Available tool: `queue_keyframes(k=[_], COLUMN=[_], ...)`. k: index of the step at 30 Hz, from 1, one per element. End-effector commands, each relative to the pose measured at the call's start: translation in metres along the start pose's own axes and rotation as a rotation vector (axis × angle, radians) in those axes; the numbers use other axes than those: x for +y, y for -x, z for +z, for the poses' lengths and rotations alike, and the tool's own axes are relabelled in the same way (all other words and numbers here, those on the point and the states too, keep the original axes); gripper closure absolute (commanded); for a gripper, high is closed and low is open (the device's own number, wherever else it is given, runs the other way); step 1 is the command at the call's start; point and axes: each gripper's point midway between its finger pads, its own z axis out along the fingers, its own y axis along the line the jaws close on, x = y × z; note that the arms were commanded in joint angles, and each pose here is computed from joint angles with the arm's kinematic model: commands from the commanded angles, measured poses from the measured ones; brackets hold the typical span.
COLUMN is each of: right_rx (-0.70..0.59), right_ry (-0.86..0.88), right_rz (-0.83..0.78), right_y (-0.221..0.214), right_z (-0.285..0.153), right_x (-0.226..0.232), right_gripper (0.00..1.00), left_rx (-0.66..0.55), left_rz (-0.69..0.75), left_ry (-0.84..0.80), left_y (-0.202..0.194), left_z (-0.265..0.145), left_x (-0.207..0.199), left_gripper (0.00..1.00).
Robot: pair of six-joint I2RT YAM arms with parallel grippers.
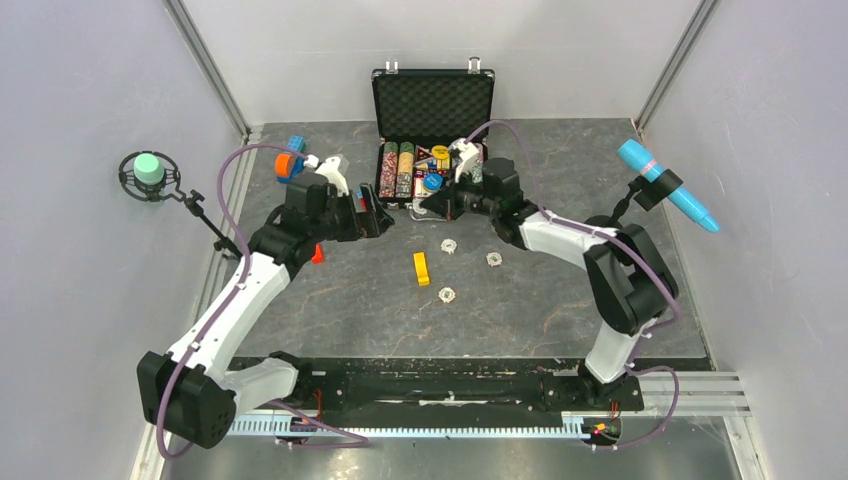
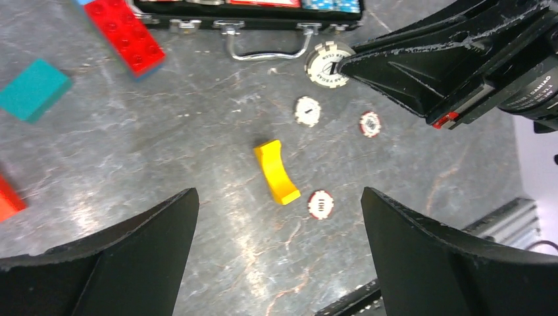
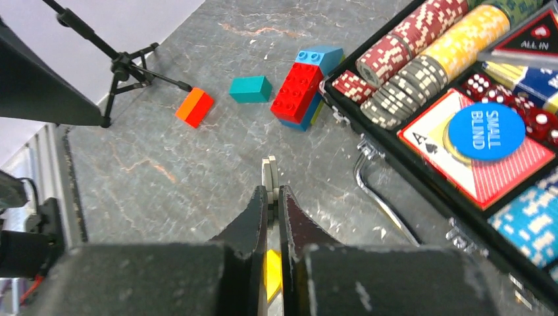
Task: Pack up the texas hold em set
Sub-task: Place the poker chip in the chip case.
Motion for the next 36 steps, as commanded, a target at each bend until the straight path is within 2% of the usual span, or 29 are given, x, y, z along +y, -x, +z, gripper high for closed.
queue_keyframes(k=[1,8,18,36], right_rx=[-0.089,-0.064,-0.004,0.059], right_ry=[0.027,0.083,0.071,0.012], right_rz=[-0.211,-0.362,-0.445,-0.479], right_y=[0.030,0.032,0.022,-0.002], right_z=[0.029,0.069,0.117,0.132], right_x=[0.003,-0.008,-0.041,-0.070], right_gripper=[1.00,1.00,1.00,1.00], left_rx=[-0.042,-0.036,-0.054,-0.056], left_rz=[0.104,0.087,0.082,0.078], left_ry=[0.085,0.117,0.119,0.115], left_y=[0.014,0.011,0.014,0.015], left_z=[-0.014,-0.010,-0.014,-0.015], left_x=[0.020,0.036,0.039,0.039], left_gripper=[0.00,0.00,0.00,0.00])
